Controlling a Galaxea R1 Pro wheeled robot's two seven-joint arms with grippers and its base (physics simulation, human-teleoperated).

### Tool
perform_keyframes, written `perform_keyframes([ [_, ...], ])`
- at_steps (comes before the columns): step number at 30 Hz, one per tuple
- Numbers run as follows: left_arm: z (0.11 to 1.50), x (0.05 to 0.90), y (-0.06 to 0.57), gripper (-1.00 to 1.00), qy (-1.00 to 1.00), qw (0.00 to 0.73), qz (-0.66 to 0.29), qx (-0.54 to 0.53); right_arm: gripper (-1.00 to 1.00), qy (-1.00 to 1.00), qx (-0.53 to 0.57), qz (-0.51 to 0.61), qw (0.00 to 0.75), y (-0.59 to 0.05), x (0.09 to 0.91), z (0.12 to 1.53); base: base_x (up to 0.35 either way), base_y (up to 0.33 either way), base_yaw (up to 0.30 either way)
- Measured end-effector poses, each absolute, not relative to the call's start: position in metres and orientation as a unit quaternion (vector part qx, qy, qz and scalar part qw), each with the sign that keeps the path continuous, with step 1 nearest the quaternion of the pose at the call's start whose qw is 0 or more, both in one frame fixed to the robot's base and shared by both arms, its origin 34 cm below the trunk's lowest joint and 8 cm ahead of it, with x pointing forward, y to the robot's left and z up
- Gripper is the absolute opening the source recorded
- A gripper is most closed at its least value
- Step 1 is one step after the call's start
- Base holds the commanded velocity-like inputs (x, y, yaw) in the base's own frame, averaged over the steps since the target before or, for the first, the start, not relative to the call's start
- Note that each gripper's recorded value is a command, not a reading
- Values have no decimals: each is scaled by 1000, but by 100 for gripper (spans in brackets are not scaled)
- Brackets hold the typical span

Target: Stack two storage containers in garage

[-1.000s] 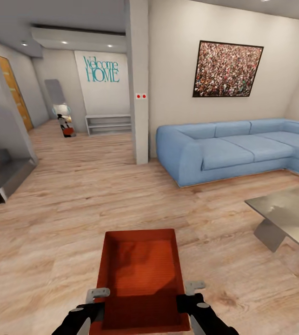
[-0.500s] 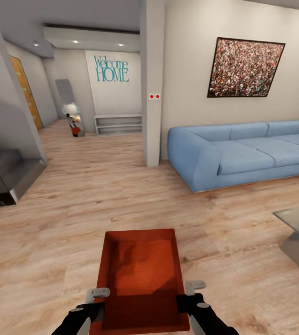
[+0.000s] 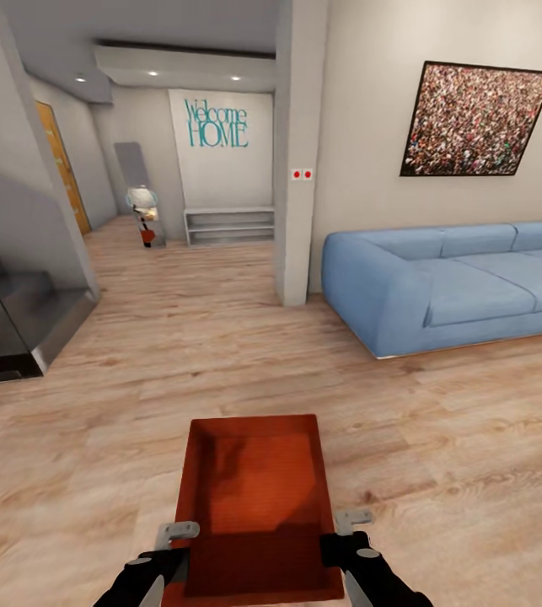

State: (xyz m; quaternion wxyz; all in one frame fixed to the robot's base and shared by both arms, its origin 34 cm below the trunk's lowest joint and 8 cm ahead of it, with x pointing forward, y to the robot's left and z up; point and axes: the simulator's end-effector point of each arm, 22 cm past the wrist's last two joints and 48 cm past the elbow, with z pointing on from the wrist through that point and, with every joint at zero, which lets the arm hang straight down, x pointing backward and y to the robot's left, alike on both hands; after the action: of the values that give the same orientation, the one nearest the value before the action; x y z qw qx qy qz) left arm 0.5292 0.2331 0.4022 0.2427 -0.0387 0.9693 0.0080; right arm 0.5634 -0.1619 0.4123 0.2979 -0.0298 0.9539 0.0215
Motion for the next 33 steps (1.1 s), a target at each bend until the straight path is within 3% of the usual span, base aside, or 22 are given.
perform_keyframes([
  [33,402,529,233,-100,969,243,8,-39,-100,954,-29,22,298,-162,564,412,276,244,0],
])
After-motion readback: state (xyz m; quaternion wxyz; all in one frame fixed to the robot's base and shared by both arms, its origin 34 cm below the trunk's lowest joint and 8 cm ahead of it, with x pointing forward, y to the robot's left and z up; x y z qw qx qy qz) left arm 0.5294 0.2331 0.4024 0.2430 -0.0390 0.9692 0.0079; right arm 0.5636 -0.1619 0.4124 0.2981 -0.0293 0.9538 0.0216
